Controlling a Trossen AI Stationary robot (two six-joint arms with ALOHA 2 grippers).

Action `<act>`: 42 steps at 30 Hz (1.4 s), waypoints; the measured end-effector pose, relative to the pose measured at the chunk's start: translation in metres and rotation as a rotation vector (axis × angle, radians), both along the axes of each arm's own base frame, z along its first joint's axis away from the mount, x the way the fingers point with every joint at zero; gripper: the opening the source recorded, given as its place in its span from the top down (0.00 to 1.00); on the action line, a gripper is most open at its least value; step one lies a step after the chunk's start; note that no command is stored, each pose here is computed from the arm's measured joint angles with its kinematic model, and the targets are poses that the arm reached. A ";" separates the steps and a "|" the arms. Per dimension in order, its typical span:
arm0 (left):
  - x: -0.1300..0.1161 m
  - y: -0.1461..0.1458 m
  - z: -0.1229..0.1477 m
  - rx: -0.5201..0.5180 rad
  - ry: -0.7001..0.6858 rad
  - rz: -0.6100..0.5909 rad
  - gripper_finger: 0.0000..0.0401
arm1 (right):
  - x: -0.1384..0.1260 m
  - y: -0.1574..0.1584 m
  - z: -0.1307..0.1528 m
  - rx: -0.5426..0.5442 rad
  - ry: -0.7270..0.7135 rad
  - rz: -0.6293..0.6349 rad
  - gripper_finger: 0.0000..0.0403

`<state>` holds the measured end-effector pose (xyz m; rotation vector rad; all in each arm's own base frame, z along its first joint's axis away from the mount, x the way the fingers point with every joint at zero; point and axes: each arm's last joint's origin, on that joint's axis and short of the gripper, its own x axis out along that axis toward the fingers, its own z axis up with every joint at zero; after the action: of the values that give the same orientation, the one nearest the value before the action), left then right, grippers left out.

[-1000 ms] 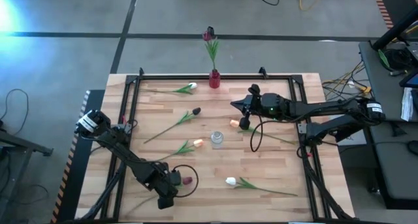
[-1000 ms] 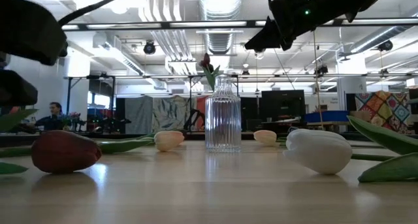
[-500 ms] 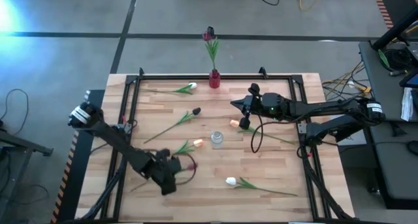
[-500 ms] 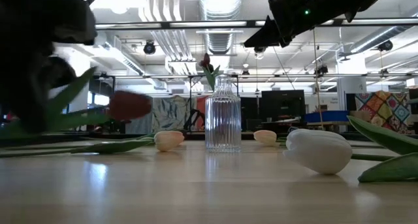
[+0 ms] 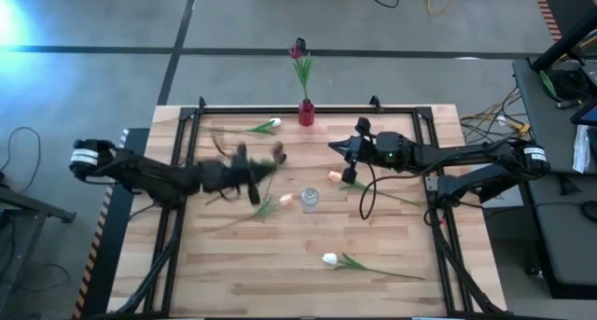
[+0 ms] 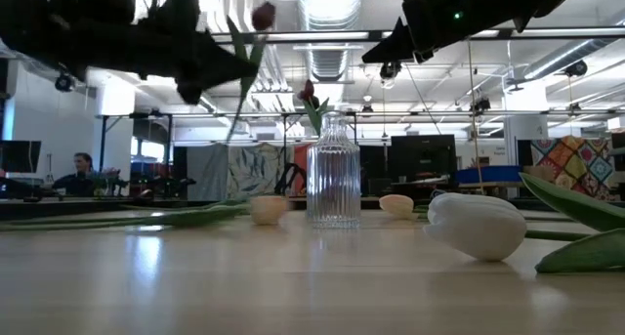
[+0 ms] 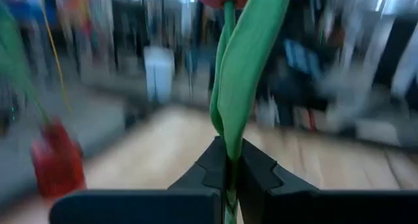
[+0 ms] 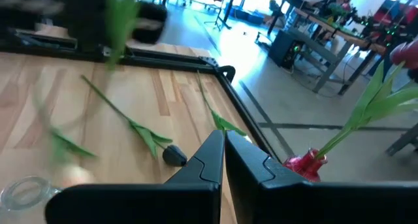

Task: Sort flowers into vase by color
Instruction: Put the red tulip into the red vase

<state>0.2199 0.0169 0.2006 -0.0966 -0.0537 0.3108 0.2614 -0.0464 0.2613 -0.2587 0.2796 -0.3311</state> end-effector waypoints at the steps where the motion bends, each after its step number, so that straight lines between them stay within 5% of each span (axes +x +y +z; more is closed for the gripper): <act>1: -0.004 0.012 0.004 0.029 -0.066 0.006 1.00 | 0.000 0.000 0.000 -0.006 -0.003 0.001 0.98; 8: -0.007 0.085 0.031 0.162 -0.242 -0.026 1.00 | 0.001 0.000 0.005 -0.032 -0.041 0.005 0.98; 22: 0.064 0.192 0.060 0.260 -0.261 -0.091 1.00 | 0.001 -0.001 0.005 -0.040 -0.055 0.005 0.98; 31: 0.083 0.231 0.074 0.253 -0.311 -0.095 1.00 | 0.001 0.000 0.003 -0.039 -0.047 0.006 0.98; 42: 0.058 0.257 0.085 0.285 -0.316 -0.015 1.00 | -0.001 0.000 -0.004 -0.037 -0.034 0.006 0.98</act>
<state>0.2779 0.2735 0.2855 0.1373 -0.4090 0.2681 0.2601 -0.0464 0.2573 -0.2897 0.2390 -0.3348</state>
